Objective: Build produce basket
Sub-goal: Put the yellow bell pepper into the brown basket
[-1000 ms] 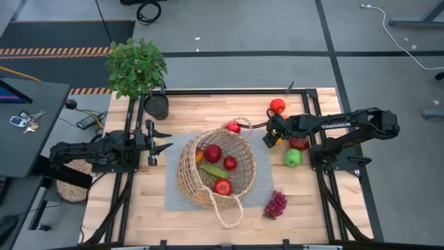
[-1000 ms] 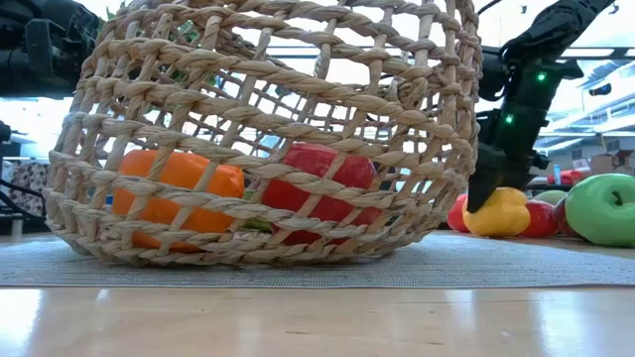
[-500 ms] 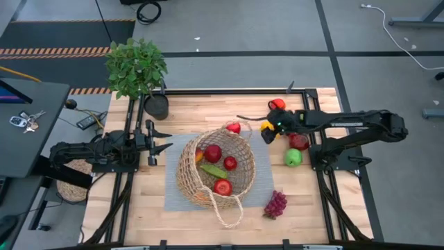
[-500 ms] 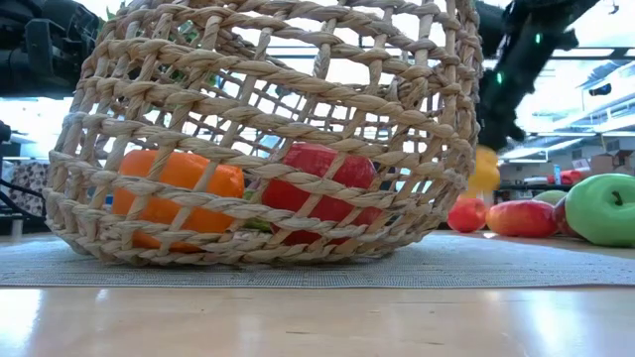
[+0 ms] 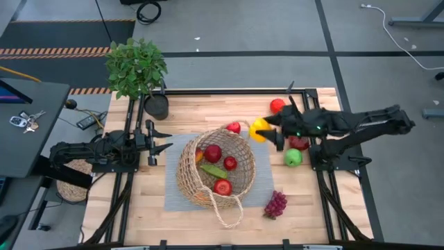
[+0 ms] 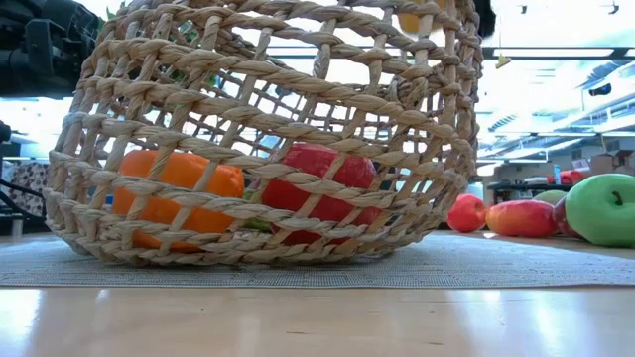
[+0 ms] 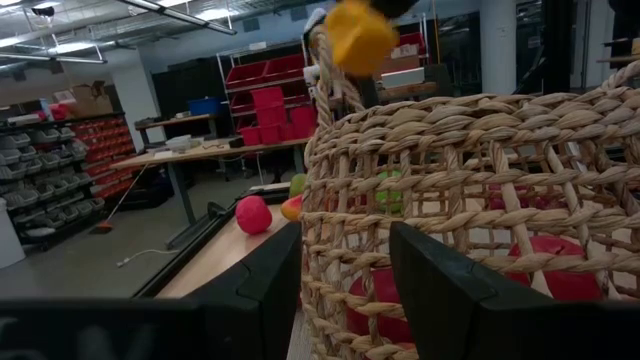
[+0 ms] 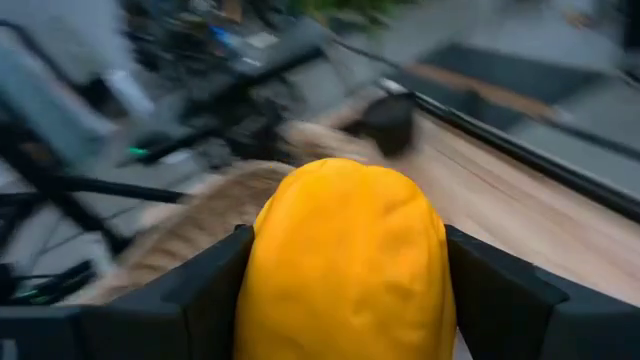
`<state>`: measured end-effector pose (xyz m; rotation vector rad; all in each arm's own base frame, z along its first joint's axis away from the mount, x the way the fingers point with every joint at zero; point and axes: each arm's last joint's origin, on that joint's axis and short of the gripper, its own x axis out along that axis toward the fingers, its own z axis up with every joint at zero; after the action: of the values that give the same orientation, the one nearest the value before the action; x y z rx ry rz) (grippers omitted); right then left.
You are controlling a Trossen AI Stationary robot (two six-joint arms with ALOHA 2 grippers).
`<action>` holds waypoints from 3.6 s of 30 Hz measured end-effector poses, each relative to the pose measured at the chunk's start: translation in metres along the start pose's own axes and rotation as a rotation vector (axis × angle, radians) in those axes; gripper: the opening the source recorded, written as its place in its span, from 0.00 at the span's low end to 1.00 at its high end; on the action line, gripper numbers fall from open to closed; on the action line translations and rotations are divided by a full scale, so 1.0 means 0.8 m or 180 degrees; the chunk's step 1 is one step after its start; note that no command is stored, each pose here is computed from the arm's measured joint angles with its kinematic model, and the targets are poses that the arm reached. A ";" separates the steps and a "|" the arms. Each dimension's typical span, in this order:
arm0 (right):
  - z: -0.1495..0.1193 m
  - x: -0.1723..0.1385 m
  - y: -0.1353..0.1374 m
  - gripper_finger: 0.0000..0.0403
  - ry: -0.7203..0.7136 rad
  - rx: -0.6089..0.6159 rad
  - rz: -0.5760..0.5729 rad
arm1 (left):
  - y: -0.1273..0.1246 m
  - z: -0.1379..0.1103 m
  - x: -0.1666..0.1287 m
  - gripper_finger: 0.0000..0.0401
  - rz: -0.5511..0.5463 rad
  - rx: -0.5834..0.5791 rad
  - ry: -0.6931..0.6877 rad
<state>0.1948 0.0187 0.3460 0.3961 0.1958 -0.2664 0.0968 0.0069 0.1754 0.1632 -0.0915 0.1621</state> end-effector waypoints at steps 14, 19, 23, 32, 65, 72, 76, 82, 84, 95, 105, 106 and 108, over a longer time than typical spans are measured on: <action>-0.050 0.031 0.087 0.73 -0.0390 -0.2384 -0.0421 | 0.000 0.000 0.000 0.40 -0.0001 0.0001 0.0002; -0.069 0.043 0.110 0.73 -0.0434 -0.3479 -0.0419 | 0.000 0.000 0.000 0.40 0.0000 0.0000 0.0000; -0.077 0.045 0.131 0.73 -0.0661 -0.3958 -0.0361 | 0.000 0.000 0.000 0.40 0.0000 0.0000 0.0000; -0.102 0.050 0.157 0.73 -0.0733 -0.5033 -0.0615 | 0.000 0.000 0.000 0.40 -0.0001 0.0000 0.0000; -0.086 0.098 0.127 0.75 -0.0923 -0.0036 0.0164 | 0.000 0.000 0.000 0.40 0.0000 0.0001 0.0001; -0.083 0.107 0.120 0.75 -0.0748 0.0298 0.0502 | 0.000 0.000 0.000 0.40 -0.0001 0.0001 0.0000; -0.084 0.120 0.105 0.75 -0.0493 0.0374 0.0515 | 0.000 0.000 0.000 0.40 0.0000 0.0001 0.0000; -0.088 0.140 0.082 0.75 -0.0240 0.0460 0.0273 | 0.000 0.000 0.000 0.40 0.0000 0.0001 0.0000; -0.093 0.153 0.088 0.75 -0.0107 0.0375 0.0191 | 0.000 0.000 0.000 0.40 0.0001 0.0000 -0.0001; -0.076 0.230 0.138 0.76 0.0992 -0.0195 -0.0162 | 0.000 0.000 0.000 0.40 0.0001 0.0000 -0.0005; -0.099 0.234 0.131 0.77 0.1931 -0.0517 0.0221 | 0.000 0.000 0.000 0.40 0.0002 0.0000 -0.0007; -0.101 0.232 0.129 0.77 0.2016 -0.0561 0.0186 | 0.000 0.000 0.000 0.40 0.0001 0.0000 -0.0006; -0.104 0.229 0.127 0.77 0.2136 -0.0668 0.0202 | 0.000 0.000 0.000 0.40 0.0000 -0.0001 -0.0004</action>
<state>0.3866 0.1027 0.2625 0.2706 0.8609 -0.0398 0.0968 0.0068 0.1755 0.1632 -0.0927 0.1620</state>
